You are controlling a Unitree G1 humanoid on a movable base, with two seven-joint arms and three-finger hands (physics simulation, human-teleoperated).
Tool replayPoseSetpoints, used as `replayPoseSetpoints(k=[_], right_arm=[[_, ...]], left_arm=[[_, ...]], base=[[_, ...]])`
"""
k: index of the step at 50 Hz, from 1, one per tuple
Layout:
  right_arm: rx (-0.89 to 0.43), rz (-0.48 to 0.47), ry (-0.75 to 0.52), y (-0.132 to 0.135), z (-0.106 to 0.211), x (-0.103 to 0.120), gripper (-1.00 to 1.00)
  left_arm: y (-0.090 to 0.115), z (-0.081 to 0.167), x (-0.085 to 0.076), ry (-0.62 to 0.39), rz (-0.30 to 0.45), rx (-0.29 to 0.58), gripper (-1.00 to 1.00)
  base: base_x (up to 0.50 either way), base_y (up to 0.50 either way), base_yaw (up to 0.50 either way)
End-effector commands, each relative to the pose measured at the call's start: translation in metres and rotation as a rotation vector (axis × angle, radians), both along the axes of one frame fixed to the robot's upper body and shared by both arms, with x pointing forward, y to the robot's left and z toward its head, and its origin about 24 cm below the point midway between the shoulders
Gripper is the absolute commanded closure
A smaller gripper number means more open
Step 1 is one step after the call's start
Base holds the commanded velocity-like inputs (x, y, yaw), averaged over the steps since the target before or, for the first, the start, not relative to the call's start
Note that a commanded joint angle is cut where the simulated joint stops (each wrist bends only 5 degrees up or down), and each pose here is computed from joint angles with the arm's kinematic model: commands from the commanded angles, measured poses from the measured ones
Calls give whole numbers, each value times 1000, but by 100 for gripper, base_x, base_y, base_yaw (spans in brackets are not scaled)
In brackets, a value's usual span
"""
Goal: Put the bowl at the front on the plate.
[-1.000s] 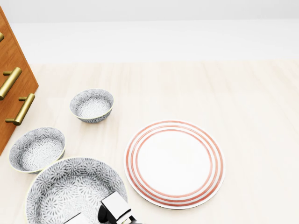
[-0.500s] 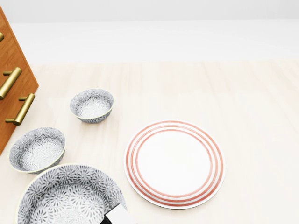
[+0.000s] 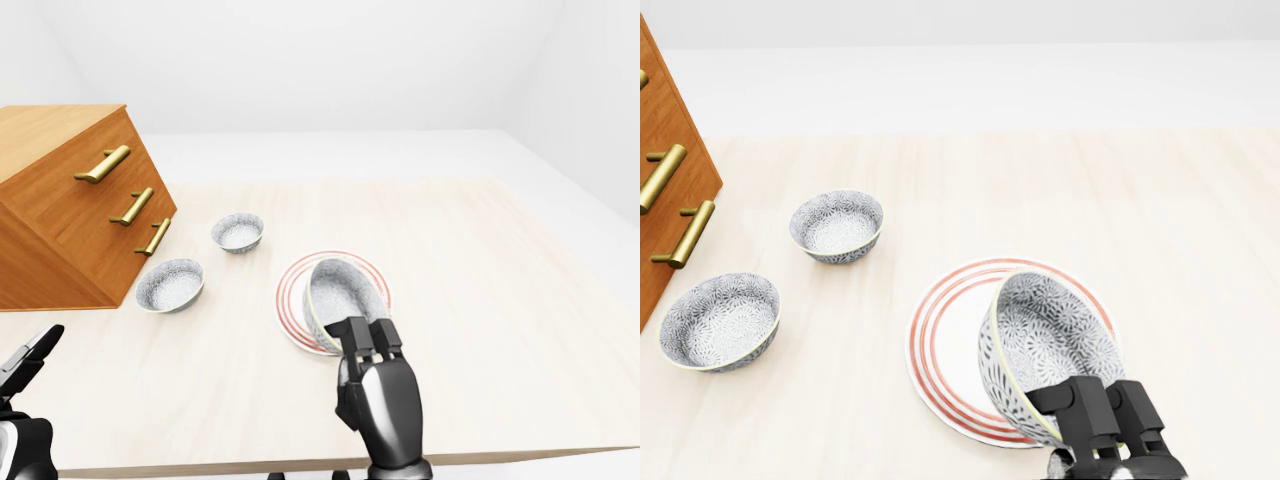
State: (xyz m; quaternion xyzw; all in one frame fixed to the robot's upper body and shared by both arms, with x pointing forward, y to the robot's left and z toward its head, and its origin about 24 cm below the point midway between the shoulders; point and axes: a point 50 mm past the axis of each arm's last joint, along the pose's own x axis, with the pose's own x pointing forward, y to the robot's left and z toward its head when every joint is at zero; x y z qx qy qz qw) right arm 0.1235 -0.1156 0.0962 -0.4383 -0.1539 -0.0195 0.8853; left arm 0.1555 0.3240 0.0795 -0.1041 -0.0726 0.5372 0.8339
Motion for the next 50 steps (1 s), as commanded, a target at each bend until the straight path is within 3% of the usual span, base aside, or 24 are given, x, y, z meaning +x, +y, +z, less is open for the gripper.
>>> replayPoseSetpoints(k=[1, 9, 12, 17, 20, 50], right_arm=[[-132, -199, -10, -37, 17, 9, 100], [-215, -251, -3, -41, 31, 16, 100], [-250, -326, -13, -49, 33, 17, 100], [-53, -387, 18, -65, 28, 6, 100], [-3, -410, 36, -69, 29, 0, 100], [5, -451, 65, -73, 26, 0, 100]], left_arm=[[0, -2, 1, 8, -2, -4, -100], [0, -2, 1, 6, -3, -4, -100], [0, -2, 1, 6, -3, -5, -100], [0, -1, 0, 3, -2, -1, -100], [0, -2, 0, 7, -1, -3, -100], [0, -2, 0, 8, -2, -3, -100]], base=[[0, 0, 0], [0, 0, 0], [0, 0, 0], [0, 0, 0], [0, 0, 0], [0, 0, 0]])
